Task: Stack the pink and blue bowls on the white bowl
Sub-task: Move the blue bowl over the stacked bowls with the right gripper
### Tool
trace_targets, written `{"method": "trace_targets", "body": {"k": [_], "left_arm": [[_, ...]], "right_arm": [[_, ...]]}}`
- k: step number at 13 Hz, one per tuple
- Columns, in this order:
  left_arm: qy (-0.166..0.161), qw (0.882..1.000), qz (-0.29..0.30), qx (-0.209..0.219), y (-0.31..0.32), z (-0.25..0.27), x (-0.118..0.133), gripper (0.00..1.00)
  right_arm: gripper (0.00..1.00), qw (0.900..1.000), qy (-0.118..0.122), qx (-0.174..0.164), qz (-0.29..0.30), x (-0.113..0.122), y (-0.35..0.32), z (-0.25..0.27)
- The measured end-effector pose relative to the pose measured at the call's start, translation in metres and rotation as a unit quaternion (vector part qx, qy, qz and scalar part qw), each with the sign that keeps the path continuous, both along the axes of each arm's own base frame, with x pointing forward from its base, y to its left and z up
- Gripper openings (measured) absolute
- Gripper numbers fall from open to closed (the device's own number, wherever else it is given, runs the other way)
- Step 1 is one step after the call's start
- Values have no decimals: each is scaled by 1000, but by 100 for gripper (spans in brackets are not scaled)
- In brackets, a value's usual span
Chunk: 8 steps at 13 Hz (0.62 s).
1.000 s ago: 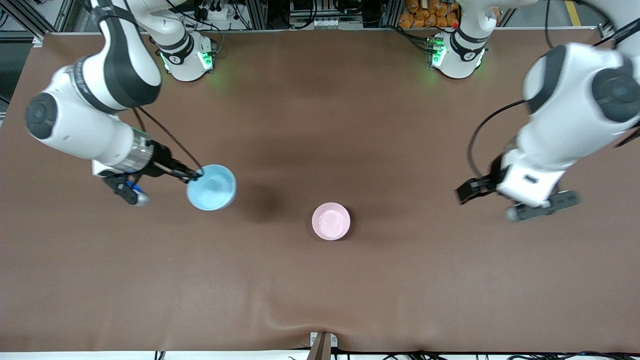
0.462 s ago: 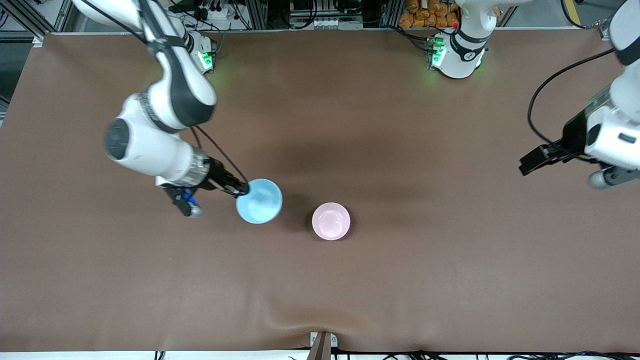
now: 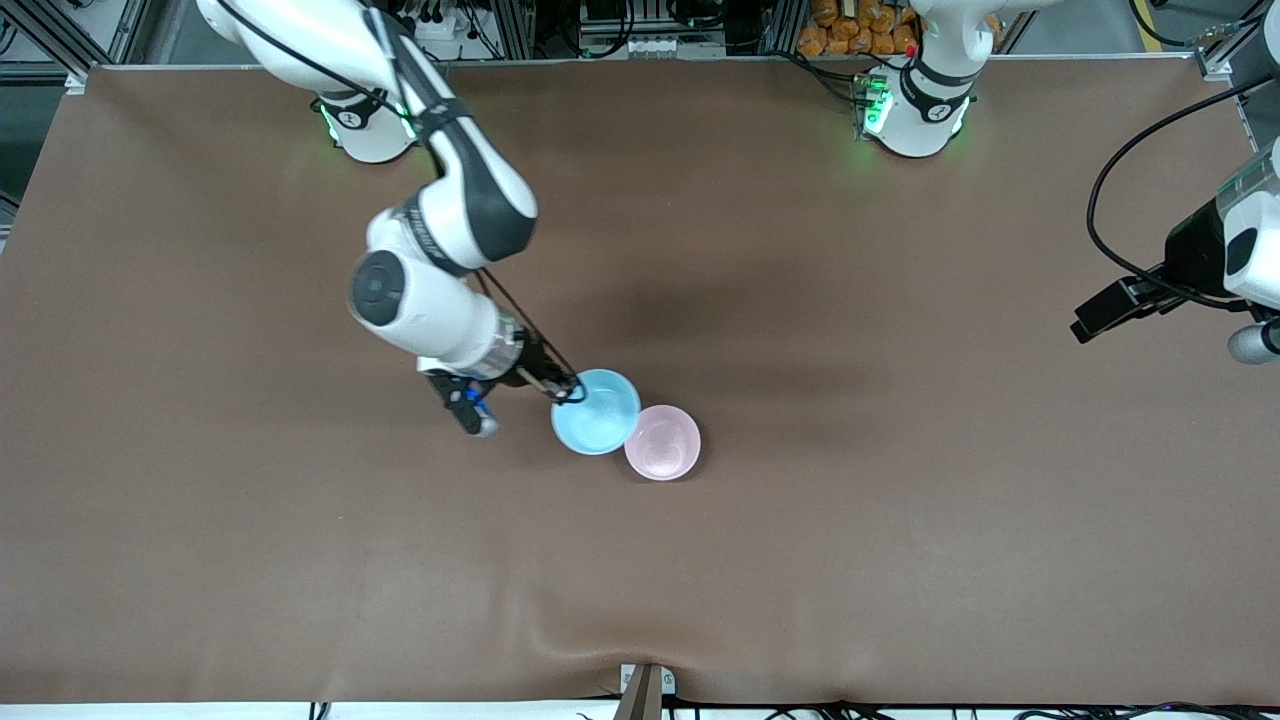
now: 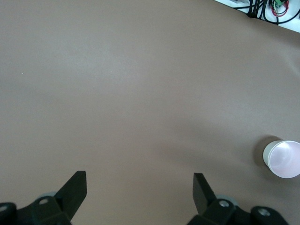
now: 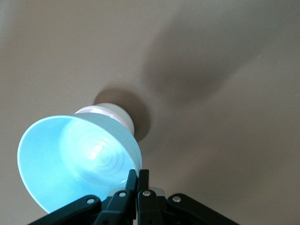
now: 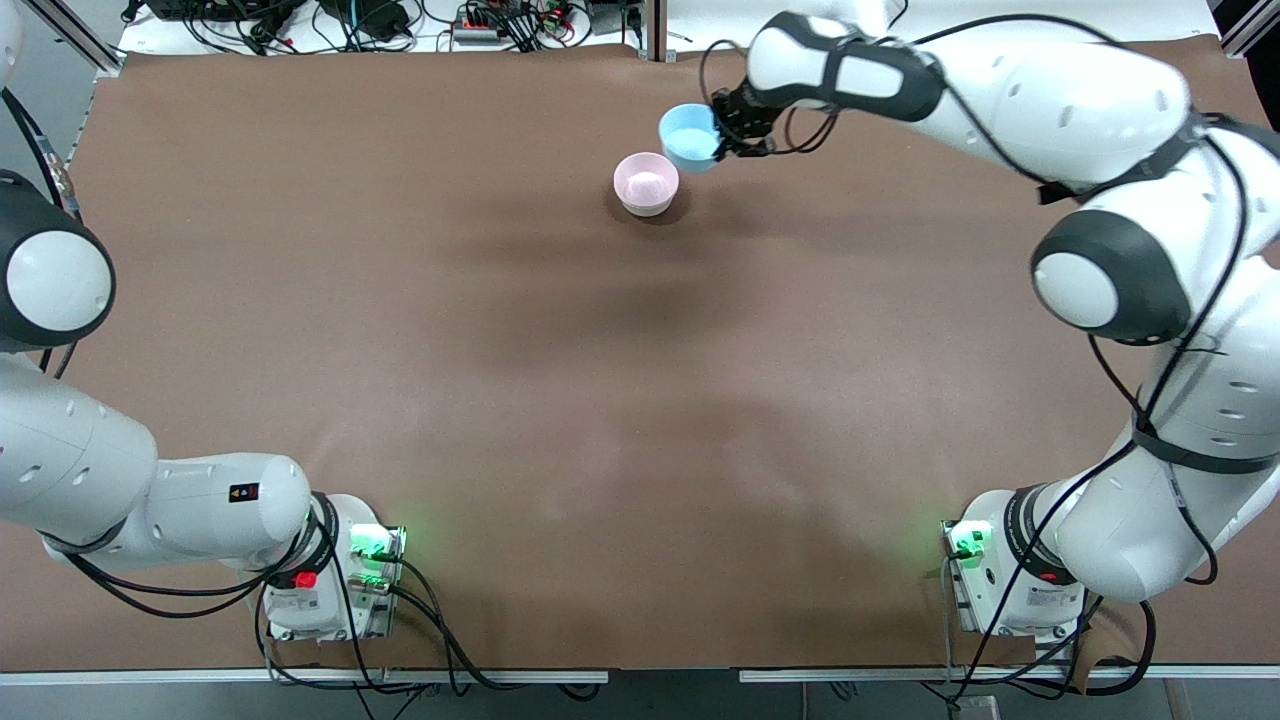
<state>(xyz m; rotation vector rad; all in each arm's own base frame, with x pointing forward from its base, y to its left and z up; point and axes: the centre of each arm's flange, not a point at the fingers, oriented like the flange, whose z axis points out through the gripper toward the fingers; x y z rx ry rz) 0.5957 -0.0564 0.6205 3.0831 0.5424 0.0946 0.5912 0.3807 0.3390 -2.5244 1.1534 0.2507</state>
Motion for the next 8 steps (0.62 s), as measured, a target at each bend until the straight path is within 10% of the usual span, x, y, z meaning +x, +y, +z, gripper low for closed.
{"method": "trace_targets", "body": {"k": [8], "left_arm": [[-1,1000,0,0,0,1,0,100]], "right_arm": [[2,998,-34,-1,-44,4,43,-58]]}}
